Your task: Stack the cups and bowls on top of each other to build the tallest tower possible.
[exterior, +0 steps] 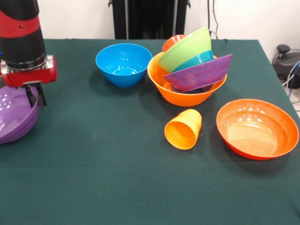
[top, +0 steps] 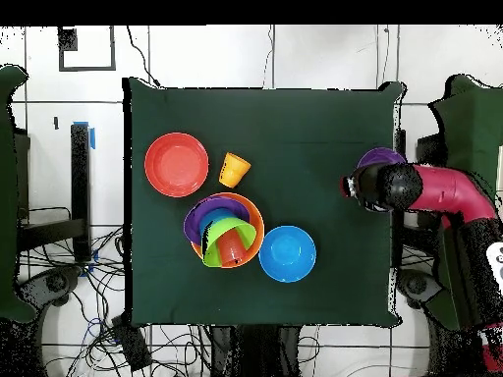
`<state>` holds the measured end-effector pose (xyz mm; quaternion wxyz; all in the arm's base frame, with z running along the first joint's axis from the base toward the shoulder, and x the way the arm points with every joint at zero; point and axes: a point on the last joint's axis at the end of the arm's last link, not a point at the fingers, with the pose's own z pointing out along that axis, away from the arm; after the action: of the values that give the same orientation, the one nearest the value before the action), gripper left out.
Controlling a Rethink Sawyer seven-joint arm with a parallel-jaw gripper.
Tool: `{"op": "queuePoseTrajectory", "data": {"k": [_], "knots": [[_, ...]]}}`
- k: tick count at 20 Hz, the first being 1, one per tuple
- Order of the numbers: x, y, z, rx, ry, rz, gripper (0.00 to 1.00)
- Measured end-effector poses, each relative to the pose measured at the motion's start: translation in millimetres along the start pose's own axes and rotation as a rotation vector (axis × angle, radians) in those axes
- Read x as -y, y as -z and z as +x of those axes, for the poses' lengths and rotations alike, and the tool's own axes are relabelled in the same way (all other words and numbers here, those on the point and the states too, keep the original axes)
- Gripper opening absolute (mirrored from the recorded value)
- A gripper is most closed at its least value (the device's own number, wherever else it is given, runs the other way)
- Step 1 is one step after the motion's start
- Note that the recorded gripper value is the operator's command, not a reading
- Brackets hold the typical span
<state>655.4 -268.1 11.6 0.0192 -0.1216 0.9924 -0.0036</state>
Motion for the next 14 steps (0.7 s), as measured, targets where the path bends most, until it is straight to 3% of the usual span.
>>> {"op": "queuePoseTrajectory", "data": {"k": [4, 8, 14], "knots": [[-9.3, 28.4, -13.6, -0.006, 0.025, 0.021, 0.00], [-28.6, 69.8, -26.4, -0.024, 0.051, 0.030, 0.00], [-46.3, 118.4, -30.5, -0.054, 0.062, 0.034, 0.00]]}}
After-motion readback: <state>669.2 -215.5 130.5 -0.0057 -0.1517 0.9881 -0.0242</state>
